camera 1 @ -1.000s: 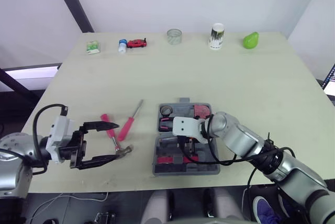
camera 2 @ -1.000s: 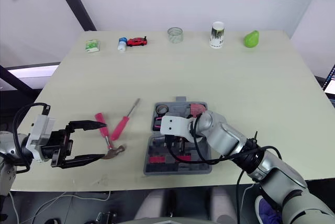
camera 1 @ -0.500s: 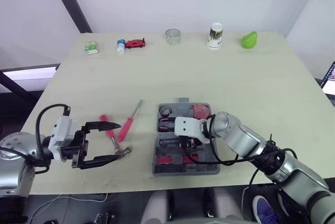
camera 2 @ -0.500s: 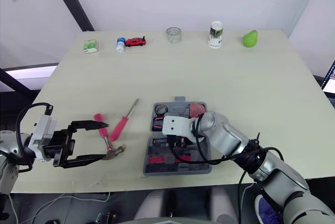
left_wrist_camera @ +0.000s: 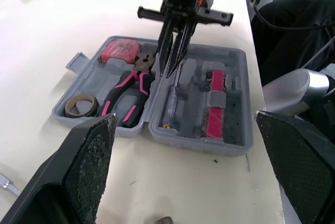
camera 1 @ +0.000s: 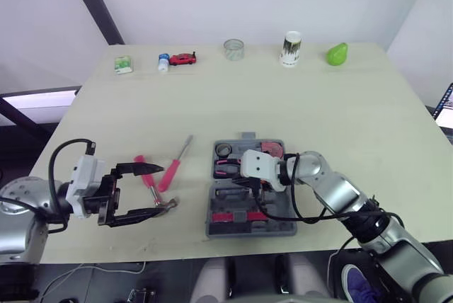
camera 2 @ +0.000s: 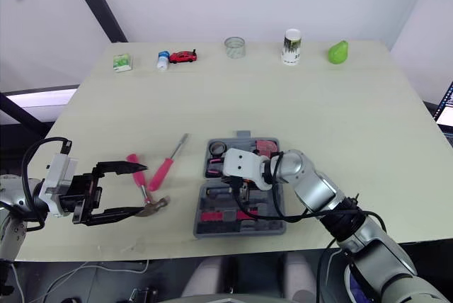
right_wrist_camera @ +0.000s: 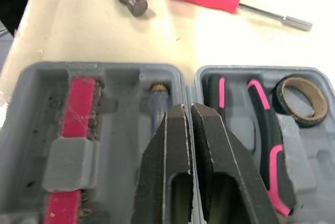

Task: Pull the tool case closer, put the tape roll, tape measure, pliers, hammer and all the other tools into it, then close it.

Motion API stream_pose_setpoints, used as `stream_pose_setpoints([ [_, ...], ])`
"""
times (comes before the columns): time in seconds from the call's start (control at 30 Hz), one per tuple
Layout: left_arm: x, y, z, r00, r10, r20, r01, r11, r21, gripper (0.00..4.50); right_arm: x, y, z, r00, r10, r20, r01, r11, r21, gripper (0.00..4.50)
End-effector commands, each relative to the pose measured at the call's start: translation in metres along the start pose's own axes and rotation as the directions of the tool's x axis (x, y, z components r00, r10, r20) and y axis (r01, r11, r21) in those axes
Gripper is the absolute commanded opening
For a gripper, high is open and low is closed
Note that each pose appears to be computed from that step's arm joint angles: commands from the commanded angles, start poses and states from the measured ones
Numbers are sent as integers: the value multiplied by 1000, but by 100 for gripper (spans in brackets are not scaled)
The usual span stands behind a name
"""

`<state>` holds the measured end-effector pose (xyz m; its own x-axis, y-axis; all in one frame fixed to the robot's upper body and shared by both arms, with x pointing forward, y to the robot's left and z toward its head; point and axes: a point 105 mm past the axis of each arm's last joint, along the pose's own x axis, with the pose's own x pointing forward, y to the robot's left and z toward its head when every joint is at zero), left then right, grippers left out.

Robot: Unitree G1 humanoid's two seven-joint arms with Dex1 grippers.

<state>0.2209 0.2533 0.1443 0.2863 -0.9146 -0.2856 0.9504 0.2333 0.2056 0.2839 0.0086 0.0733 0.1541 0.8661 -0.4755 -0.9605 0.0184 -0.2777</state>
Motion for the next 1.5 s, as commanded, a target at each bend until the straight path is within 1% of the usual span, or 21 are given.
stream_pose_setpoints([
  [0.03, 1, -4, 4, 998, -54, 12, 54, 998, 16, 450, 0, -2, 7, 999, -5, 41, 7, 999, -41, 9],
  [0.27, 2, -4, 4, 999, -50, 8, 50, 999, 14, 450, 4, -2, -9, 1000, 2, 2, -2, 1000, -18, 9],
  [0.53, 2, -4, 5, 999, -43, 5, 43, 999, 15, 450, 8, 8, -41, 996, 35, -87, -33, 999, 26, 9],
  [0.7, 4, -3, 6, 999, -42, 7, 42, 999, 18, 450, 9, 20, -70, 976, 88, -198, -76, 995, 66, 9],
  [0.77, 5, -2, 7, 999, -42, 7, 41, 999, 19, 450, 9, 21, -77, 969, 87, -230, -73, 995, 68, 9],
  [0.83, 7, -2, 8, 999, -41, 9, 41, 999, 20, 450, 10, 16, -73, 977, 62, -206, -51, 997, 60, 9],
  [0.93, 9, -1, 9, 999, -31, 13, 31, 999, 14, 450, 8, 5, -56, 992, 5, -126, 1, 999, 48, 9],
  [0.97, 9, 0, 9, 1000, -21, 15, 21, 1000, 8, 450, 6, 2, -49, 996, -14, -89, 17, 999, 36, 9],
  [1.03, 9, 1, 9, 1000, 3, 27, -3, 1000, -10, 450, -1, -4, -26, 998, -53, 38, 53, 999, 5, 9],
  [1.07, 9, 2, 11, 999, 22, 43, -21, 1000, -23, 450, -6, -10, -10, 987, -101, 123, 99, 995, 19, 9],
  [1.13, 7, 5, 14, 995, 65, 72, -61, 997, -52, 450, -20, -20, 13, 950, -183, 251, 170, 983, 72, 9],
  [1.2, 5, 9, 15, 991, 104, 84, -98, 992, -75, 450, -34, -26, 25, 917, -239, 319, 219, 971, 97, 9],
  [1.23, 1, 12, 15, 986, 140, 91, -132, 987, -90, 450, -47, -32, 29, 892, -297, 340, 275, 955, 112, 9],
  [1.3, -10, 21, 14, 958, 263, 118, -245, 958, -149, 450, -87, -44, 21, 830, -445, 337, 407, 895, 180, 9],
  [1.37, -20, 23, 12, 930, 345, 125, -318, 928, -195, 450, -117, -46, 7, 787, -542, 296, 486, 839, 244, 9],
  [1.43, -34, 23, 5, 893, 436, 114, -403, 886, -230, 450, -147, -42, -13, 740, -623, 253, 553, 778, 298, 9],
  [1.5, -47, 24, -5, 846, 523, 101, -484, 834, -266, 450, -170, -33, -35, 722, -667, 184, 597, 735, 320, 9],
])
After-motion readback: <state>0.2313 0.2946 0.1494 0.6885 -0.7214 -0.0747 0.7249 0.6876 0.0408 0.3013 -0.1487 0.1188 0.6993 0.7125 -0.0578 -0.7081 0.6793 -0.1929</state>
